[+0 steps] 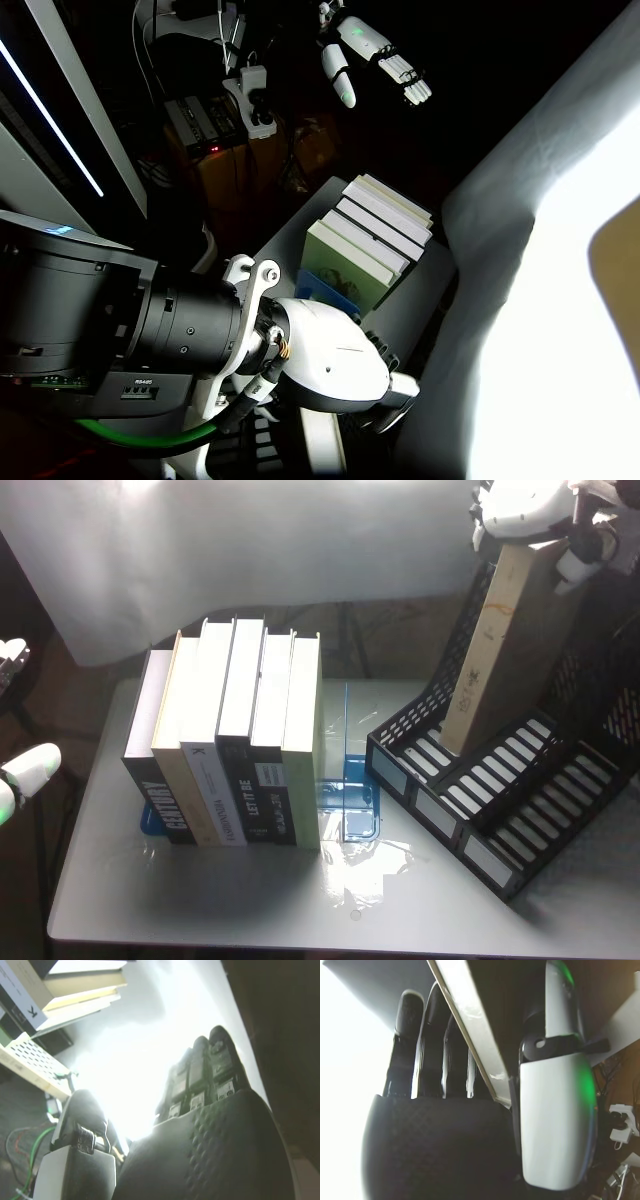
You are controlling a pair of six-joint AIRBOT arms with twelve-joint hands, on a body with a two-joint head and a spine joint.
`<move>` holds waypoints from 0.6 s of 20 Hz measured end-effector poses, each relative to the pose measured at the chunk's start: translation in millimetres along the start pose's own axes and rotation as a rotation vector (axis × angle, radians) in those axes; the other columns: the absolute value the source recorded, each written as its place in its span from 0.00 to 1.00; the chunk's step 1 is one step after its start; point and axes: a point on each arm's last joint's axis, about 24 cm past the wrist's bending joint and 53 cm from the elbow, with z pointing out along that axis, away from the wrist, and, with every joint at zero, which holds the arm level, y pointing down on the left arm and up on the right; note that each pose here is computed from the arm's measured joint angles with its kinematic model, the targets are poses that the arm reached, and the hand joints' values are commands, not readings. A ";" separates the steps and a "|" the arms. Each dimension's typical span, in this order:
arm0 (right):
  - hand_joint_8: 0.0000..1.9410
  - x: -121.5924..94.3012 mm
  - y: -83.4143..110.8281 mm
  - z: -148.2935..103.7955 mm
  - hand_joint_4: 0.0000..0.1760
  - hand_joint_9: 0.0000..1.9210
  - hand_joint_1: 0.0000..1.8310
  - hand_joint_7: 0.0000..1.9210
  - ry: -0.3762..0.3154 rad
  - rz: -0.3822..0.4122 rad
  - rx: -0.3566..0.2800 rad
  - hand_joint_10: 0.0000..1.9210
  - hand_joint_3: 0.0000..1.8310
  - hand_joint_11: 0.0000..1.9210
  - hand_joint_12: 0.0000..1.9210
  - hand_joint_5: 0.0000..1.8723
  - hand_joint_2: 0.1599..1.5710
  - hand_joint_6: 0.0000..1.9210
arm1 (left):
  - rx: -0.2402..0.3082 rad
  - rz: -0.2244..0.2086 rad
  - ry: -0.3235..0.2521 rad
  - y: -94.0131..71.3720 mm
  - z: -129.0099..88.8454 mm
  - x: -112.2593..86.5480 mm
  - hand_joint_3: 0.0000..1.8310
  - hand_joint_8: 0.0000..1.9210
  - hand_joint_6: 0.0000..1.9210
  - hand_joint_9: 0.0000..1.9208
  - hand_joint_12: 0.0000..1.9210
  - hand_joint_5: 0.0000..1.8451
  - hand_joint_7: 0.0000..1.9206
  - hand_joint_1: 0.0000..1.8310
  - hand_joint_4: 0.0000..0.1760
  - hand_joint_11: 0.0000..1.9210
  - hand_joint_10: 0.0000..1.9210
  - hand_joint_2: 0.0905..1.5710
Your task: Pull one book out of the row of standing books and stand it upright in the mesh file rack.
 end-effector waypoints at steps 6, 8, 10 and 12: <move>0.67 12.0 -7.9 1.4 0.00 0.31 0.73 0.42 0.019 0.012 0.018 0.84 0.00 0.11 0.91 0.35 0.77 0.73 | 0.001 0.000 -0.002 0.3 0.2 0.4 0.00 0.00 0.00 0.00 0.00 0.00 0.00 0.13 0.00 0.00 0.00 0.87; 0.73 18.7 -8.4 2.4 0.00 0.26 0.63 0.41 0.031 0.010 0.020 0.63 0.00 0.07 0.92 0.27 0.81 0.80 | -0.002 -0.002 0.002 1.1 -0.1 2.0 0.00 0.00 0.00 0.00 0.00 0.00 0.00 0.13 0.00 0.00 0.00 0.87; 0.46 22.4 -9.4 2.6 0.00 0.22 0.65 0.28 0.037 0.011 0.022 0.55 0.00 0.01 0.89 0.23 0.73 0.34 | -0.001 -0.002 0.002 0.9 0.0 2.0 0.00 0.00 0.00 0.00 0.00 0.00 0.00 0.15 0.00 0.00 0.00 0.87; 0.22 26.1 -12.5 2.7 0.00 0.18 0.62 0.26 0.044 0.009 0.028 0.49 0.00 0.00 0.85 0.23 0.72 0.23 | -0.001 -0.002 0.002 1.0 0.0 2.2 0.00 0.00 0.00 0.00 0.00 0.00 0.00 0.14 0.00 0.00 0.00 0.87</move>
